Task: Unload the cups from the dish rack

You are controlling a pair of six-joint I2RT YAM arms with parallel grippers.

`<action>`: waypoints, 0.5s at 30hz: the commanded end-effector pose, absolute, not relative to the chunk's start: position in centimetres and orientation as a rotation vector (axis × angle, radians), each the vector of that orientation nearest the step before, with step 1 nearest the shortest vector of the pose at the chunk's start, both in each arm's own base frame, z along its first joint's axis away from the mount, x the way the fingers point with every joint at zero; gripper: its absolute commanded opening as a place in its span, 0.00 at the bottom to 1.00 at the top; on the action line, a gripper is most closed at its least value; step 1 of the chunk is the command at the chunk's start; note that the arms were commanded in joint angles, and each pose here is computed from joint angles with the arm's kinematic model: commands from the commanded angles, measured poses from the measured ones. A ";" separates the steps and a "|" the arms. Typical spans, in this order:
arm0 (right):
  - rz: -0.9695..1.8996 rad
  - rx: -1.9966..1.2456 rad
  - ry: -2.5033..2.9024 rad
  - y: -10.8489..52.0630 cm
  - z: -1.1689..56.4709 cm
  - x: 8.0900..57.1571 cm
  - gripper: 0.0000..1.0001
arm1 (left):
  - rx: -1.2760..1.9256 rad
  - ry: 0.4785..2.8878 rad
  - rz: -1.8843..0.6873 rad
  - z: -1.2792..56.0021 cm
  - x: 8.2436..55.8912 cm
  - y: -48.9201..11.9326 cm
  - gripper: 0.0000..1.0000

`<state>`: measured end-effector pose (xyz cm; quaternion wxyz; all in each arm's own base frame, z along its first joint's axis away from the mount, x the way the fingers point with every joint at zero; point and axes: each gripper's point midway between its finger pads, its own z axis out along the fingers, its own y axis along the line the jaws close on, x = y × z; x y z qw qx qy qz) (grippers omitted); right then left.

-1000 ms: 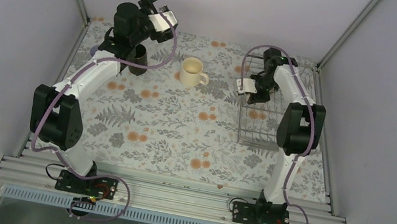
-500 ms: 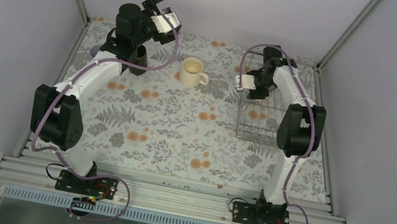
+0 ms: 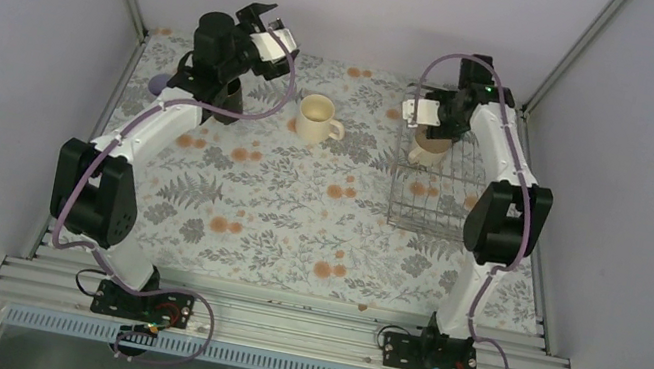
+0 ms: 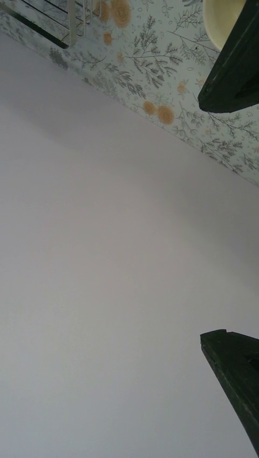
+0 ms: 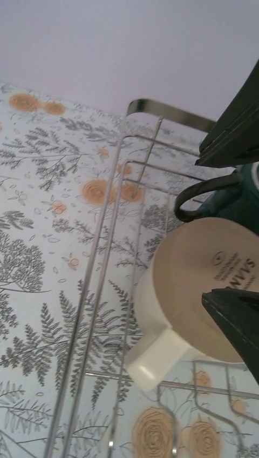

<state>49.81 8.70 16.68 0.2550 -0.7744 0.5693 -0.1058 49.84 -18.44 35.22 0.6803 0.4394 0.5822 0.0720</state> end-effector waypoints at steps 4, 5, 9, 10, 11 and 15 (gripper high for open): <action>-0.274 -2.151 1.500 8.2 17.9 48.4 0.59 | 0.976 1.263 0.145 36.4 49.1 -18.9 1.00; -0.282 -2.155 1.507 7.9 17.7 48.5 0.59 | 0.976 1.263 0.145 36.3 49.1 -18.9 1.00; -0.270 -2.131 1.585 6.5 17.6 49.3 0.70 | 0.987 1.266 0.134 35.9 48.9 -19.0 1.00; -0.249 -2.101 1.627 6.2 17.8 49.8 0.76 | 0.993 1.268 0.126 35.8 48.9 -19.1 1.00; -0.227 -2.062 1.671 5.9 18.0 50.4 0.85 | 0.998 1.269 0.120 35.6 48.8 -19.1 1.00; -0.102 -2.083 1.785 4.7 16.2 50.1 1.00 | 1.008 1.270 0.106 35.3 48.7 -19.4 1.00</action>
